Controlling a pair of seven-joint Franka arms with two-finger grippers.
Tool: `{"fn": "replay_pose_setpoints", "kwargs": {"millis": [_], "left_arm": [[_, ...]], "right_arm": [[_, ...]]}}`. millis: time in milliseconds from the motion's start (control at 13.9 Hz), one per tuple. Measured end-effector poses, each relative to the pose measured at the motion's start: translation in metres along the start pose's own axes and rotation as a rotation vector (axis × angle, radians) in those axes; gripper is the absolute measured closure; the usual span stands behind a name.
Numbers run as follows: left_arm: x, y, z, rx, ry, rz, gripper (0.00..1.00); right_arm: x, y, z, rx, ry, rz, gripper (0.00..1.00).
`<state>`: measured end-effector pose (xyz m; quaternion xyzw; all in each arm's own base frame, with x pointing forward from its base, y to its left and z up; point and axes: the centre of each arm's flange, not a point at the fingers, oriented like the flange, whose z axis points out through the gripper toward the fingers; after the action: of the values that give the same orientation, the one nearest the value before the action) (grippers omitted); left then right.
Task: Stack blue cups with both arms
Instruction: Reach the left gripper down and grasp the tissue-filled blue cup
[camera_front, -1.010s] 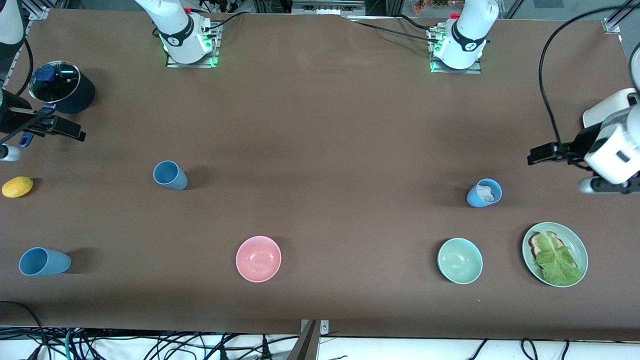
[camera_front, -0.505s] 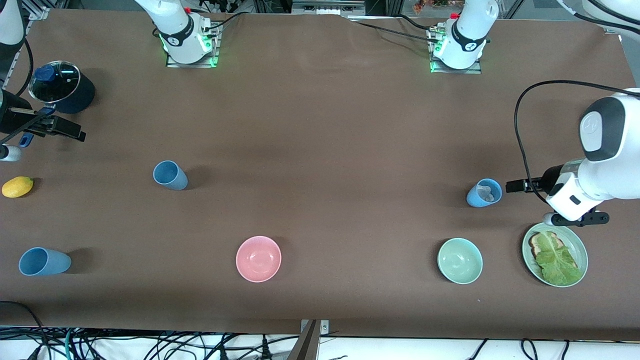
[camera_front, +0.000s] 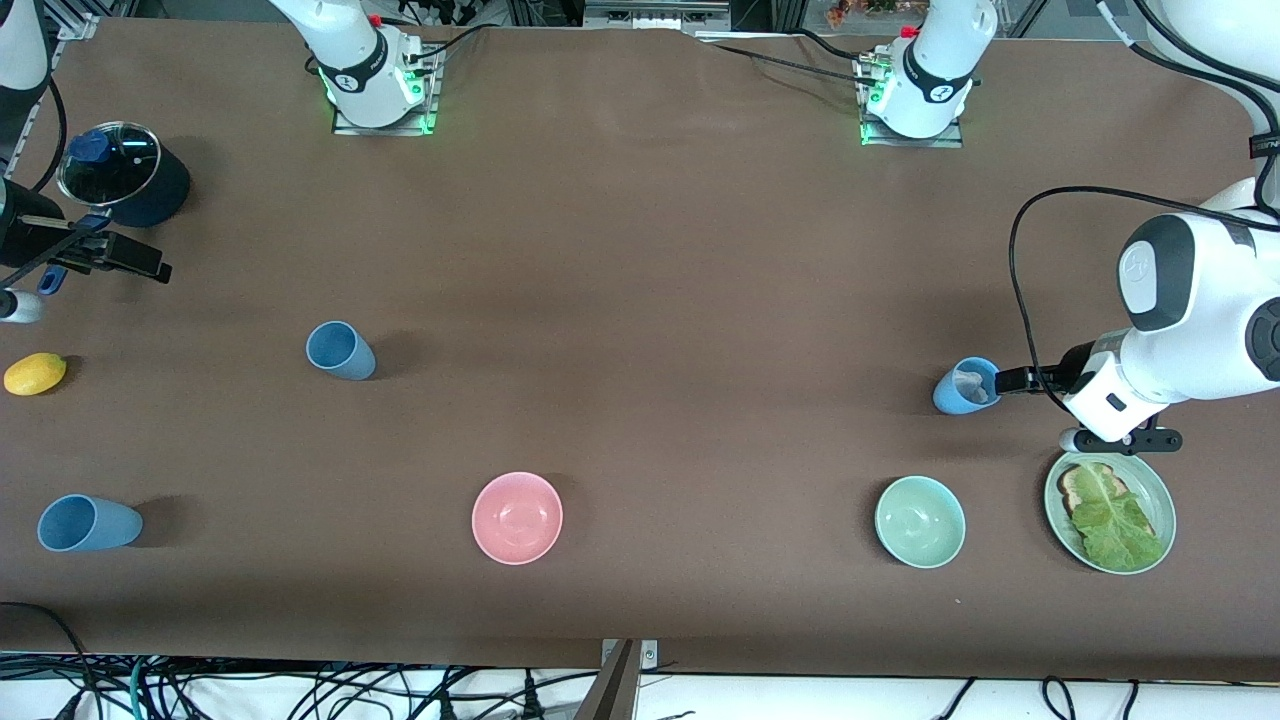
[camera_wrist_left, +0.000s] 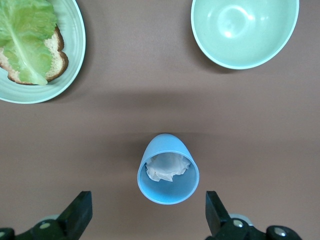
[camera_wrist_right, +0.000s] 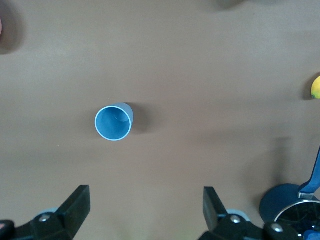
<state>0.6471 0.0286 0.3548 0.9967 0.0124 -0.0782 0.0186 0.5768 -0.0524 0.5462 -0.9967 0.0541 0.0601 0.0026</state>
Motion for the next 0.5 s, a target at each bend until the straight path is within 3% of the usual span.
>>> {"fn": "replay_pose_setpoints", "kwargs": {"millis": [505], "left_arm": [[-0.006, -0.021, 0.038, 0.001, 0.054, 0.036, 0.00]], "right_arm": [[0.000, 0.000, 0.000, 0.000, 0.000, 0.000, 0.00]]}}
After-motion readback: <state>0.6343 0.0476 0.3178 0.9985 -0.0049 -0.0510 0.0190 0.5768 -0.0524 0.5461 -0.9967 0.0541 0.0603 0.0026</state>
